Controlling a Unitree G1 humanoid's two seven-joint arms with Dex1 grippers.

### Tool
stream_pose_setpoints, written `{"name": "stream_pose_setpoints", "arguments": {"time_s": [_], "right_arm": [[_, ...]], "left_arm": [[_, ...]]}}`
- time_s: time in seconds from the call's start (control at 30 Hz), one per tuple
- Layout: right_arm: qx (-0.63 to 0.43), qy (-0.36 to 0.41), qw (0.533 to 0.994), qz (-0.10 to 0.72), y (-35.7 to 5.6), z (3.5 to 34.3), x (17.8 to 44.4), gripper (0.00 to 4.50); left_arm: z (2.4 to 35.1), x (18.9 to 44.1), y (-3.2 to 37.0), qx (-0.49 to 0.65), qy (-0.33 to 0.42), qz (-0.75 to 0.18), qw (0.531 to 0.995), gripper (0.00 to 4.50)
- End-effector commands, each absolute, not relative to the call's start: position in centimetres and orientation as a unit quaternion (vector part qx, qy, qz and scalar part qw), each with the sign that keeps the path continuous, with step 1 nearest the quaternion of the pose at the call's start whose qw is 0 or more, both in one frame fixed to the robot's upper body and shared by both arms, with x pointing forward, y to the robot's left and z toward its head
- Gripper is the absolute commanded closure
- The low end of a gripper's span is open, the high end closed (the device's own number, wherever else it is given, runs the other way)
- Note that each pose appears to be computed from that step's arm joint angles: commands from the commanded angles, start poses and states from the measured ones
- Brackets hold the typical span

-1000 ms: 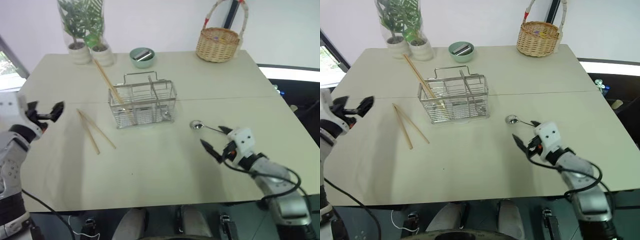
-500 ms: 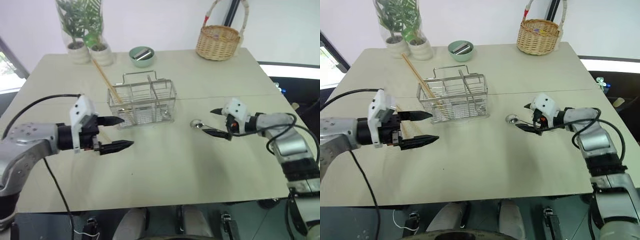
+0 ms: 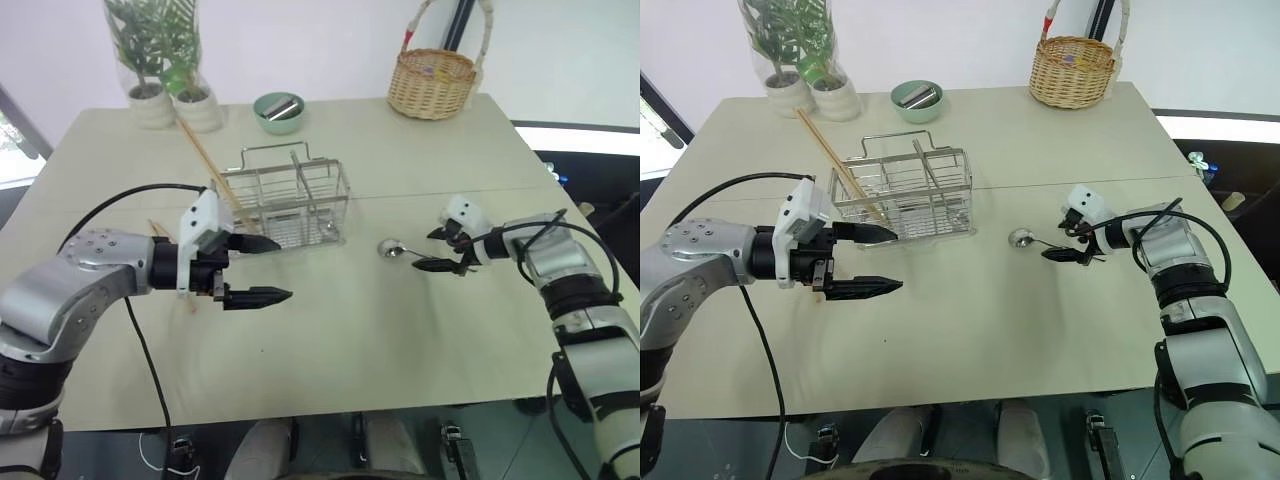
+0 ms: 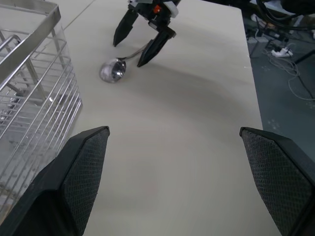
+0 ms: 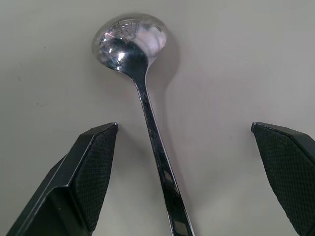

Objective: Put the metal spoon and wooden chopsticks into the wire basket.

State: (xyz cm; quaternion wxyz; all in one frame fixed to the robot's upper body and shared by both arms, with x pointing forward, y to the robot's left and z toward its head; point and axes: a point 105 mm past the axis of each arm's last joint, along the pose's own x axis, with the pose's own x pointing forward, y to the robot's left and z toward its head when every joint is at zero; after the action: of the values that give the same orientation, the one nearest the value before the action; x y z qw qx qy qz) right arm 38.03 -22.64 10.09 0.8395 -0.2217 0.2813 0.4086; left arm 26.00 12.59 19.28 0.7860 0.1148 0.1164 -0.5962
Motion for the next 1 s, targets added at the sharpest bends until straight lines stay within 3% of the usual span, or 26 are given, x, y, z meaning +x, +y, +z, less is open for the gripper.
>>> {"name": "stream_pose_setpoints", "arguments": {"time_s": [0.03, 0.1, 0.2, 0.43, 0.8, 0.9, 1.0], "right_arm": [[-0.204, 0.27, 0.849, 0.407, -21.9, 10.2, 38.5, 0.03], [-0.2, 0.269, 0.85, 0.407, -21.7, 10.1, 38.5, 0.03], [-0.18, 0.268, 0.853, 0.41, -21.1, 10.0, 38.5, 0.82], [-0.166, 0.263, 0.856, 0.413, -20.6, 9.8, 38.5, 4.45], [-0.175, 0.236, 0.872, 0.391, -21.1, 10.4, 38.6, 4.48], [-0.191, 0.168, 0.894, 0.368, -21.4, 13.0, 39.1, 4.48], [-0.156, 0.068, 0.93, 0.326, -21.0, 17.8, 40.0, 4.48]], "left_arm": [[20.2, 26.1, 12.4, 0.13, 0.094, -0.598, 0.785, 0.0], [20.1, 26.1, 12.3, 0.13, 0.093, -0.598, 0.785, 0.0], [20.1, 26.1, 12.3, 0.129, 0.093, -0.599, 0.785, 0.0], [20.4, 26.3, 12.3, 0.129, 0.091, -0.598, 0.786, 0.0], [20.9, 26.9, 12.5, 0.132, 0.079, -0.587, 0.795, 0.0], [21.2, 27.1, 12.7, 0.128, 0.07, -0.577, 0.804, 0.0], [21.9, 27.4, 13.1, 0.122, 0.058, -0.562, 0.816, 0.0]]}}
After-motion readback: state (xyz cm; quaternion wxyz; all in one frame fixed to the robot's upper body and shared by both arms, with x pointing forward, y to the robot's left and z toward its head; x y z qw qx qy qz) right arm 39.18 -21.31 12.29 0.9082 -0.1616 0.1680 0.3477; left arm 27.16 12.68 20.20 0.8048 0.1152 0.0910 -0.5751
